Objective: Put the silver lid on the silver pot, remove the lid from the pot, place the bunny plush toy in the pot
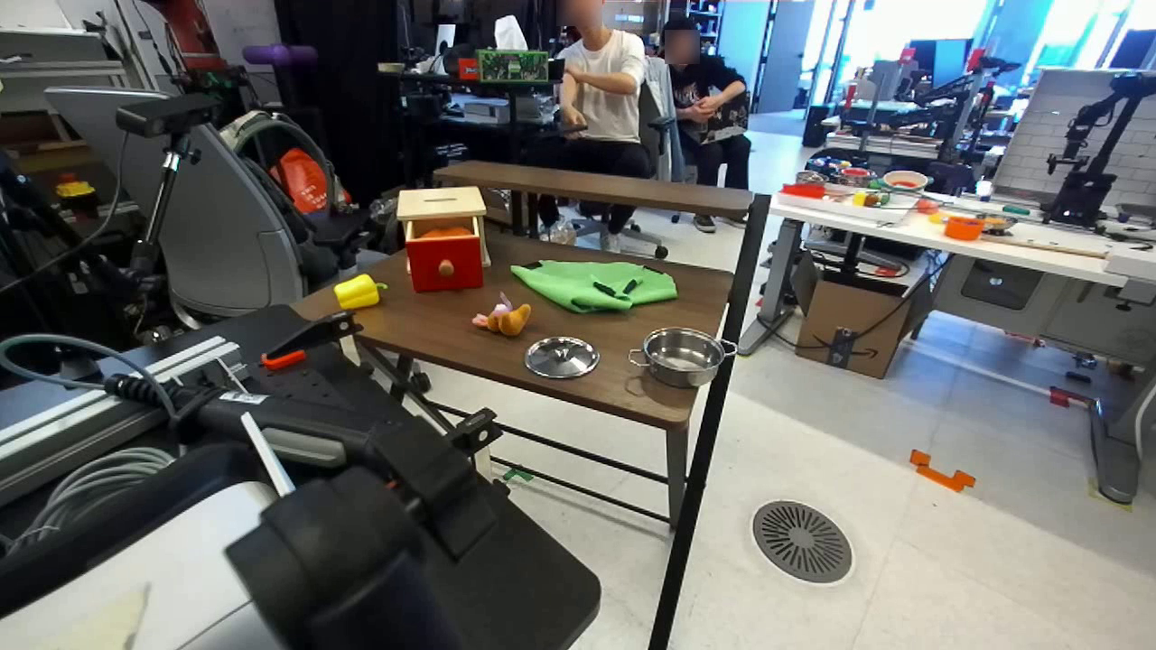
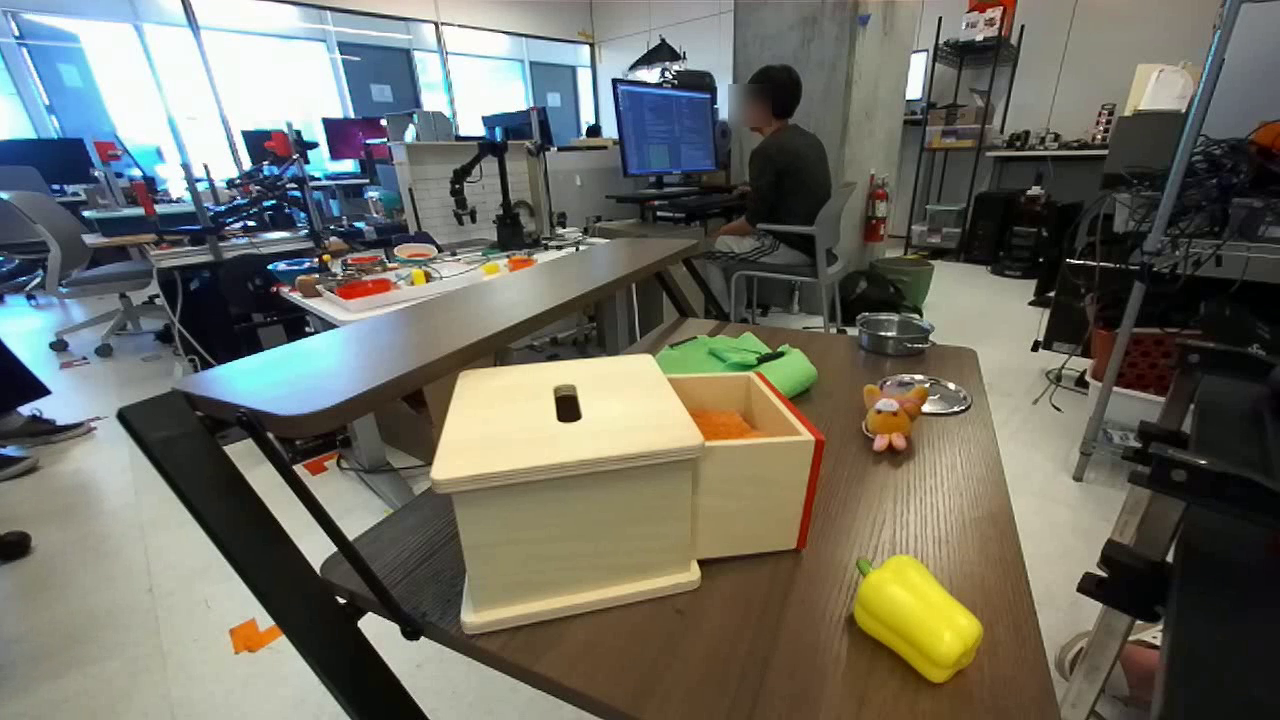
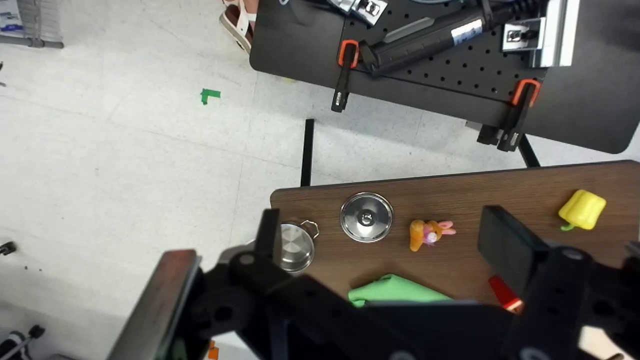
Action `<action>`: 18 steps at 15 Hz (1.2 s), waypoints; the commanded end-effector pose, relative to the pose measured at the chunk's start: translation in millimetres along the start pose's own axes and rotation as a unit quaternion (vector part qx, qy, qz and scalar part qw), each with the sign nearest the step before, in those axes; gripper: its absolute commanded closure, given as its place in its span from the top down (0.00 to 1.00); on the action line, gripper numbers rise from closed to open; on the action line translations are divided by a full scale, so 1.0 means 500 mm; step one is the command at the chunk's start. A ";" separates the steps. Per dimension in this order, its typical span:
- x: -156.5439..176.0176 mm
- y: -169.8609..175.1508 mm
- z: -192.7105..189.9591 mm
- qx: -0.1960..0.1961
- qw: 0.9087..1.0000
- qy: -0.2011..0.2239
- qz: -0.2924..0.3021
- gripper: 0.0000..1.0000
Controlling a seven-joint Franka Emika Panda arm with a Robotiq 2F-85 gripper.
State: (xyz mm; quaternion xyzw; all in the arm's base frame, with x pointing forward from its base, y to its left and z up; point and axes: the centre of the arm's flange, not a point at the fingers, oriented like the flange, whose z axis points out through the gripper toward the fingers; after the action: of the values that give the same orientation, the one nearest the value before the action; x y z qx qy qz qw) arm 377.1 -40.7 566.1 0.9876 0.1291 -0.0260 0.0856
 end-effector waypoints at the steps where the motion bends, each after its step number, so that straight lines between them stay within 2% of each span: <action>1: 0.062 0.007 0.032 -0.005 1.000 0.013 0.017 1.00; 4: 0.108 0.005 0.082 -0.014 0.999 0.022 0.026 1.00; 12: 0.187 -0.036 0.291 -0.051 0.997 0.060 0.027 1.00; 14: 0.206 -0.039 0.342 -0.044 0.995 0.083 0.038 1.00; 18: 0.238 -0.048 0.444 0.000 0.991 0.116 0.072 1.00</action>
State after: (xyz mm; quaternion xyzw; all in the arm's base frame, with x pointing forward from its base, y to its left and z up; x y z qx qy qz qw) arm 466.6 -22.4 369.2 0.9885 0.0894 0.0754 0.0959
